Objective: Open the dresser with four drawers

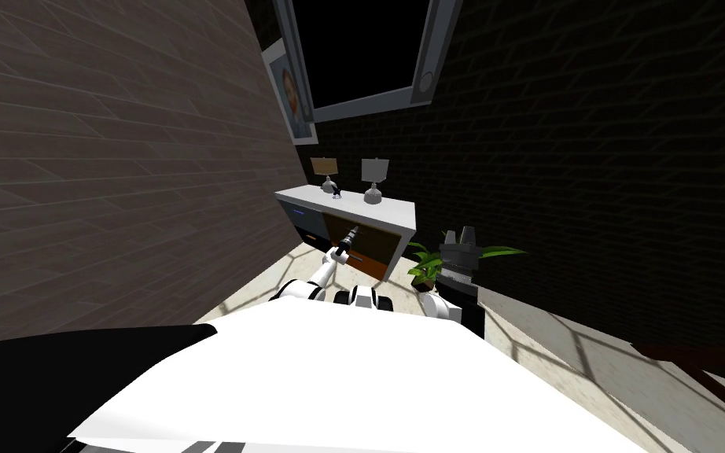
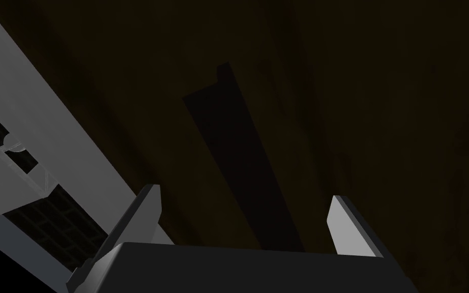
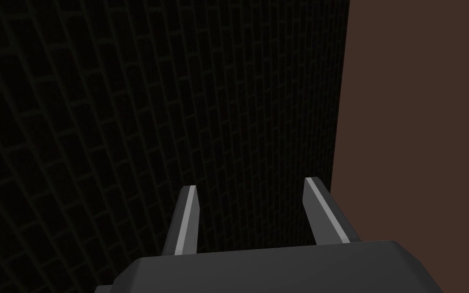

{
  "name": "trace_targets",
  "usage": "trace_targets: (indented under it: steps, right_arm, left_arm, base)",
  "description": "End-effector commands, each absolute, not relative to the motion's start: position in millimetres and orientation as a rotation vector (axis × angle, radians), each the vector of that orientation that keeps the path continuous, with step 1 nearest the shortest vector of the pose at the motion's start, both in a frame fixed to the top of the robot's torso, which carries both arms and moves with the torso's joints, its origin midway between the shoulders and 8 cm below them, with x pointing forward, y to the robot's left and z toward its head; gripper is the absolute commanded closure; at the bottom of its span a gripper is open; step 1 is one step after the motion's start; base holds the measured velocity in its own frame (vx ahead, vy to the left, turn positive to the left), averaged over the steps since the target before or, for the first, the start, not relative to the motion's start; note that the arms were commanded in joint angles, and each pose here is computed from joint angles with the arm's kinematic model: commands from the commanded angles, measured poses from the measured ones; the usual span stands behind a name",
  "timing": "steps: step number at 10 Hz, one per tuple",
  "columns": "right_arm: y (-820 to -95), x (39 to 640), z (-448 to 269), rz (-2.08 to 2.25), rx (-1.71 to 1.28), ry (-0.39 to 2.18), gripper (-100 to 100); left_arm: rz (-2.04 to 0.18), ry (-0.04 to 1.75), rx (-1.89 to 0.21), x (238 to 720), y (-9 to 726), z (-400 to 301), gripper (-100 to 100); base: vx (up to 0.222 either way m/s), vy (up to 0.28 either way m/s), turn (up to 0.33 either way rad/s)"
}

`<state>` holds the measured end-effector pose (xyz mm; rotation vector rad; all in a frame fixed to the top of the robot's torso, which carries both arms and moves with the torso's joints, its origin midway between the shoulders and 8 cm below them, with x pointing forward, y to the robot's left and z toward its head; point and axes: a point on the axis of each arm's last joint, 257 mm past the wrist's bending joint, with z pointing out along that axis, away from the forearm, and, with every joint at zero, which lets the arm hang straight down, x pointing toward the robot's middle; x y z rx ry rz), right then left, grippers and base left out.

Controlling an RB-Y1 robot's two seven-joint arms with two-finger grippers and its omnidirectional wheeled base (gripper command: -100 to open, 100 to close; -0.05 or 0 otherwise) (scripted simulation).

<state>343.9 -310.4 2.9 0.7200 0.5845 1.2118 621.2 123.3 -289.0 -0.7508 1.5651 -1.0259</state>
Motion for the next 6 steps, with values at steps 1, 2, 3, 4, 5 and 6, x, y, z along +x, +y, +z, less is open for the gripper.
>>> trace_targets:
  steps: [1, 2, 3, 4, 5, 6]
  right_arm:
    - [-310, 344, 3, 1.212, 0.72, 0.584, 0]
    - [-310, 344, 3, 1.212, 0.72, 0.585, 0]
    - [-310, 344, 3, 1.212, 0.72, 0.584, 0]
    - [-310, 344, 3, 1.212, 0.72, 0.585, 0]
    - [-310, 344, 3, 1.212, 0.72, 0.585, 0]
    - [-310, 344, 3, 1.212, 0.72, 0.585, 0]
  left_arm:
    - [-1.025, 1.586, -0.767, 625, 119, -296, -100]
    - [-1.048, 1.553, -0.774, 636, 117, -282, -100]
    - [-1.049, 1.567, -0.771, 639, 111, -282, -100]
    - [-1.042, 1.585, -0.782, 636, 112, -292, -100]
    - [-1.045, 1.576, -0.777, 637, 111, -288, -100]
    - [-1.023, 1.605, -0.768, 627, 115, -301, 100]
  base:
    - [-0.028, 0.003, 0.003]
    - [-0.057, 0.005, -0.062]
    - [-0.06, 0.006, -0.048]
    - [-0.03, 0.005, 0.0]
    - [-0.011, 0.002, 0.001]
    - [0.059, 0.001, 0.074]
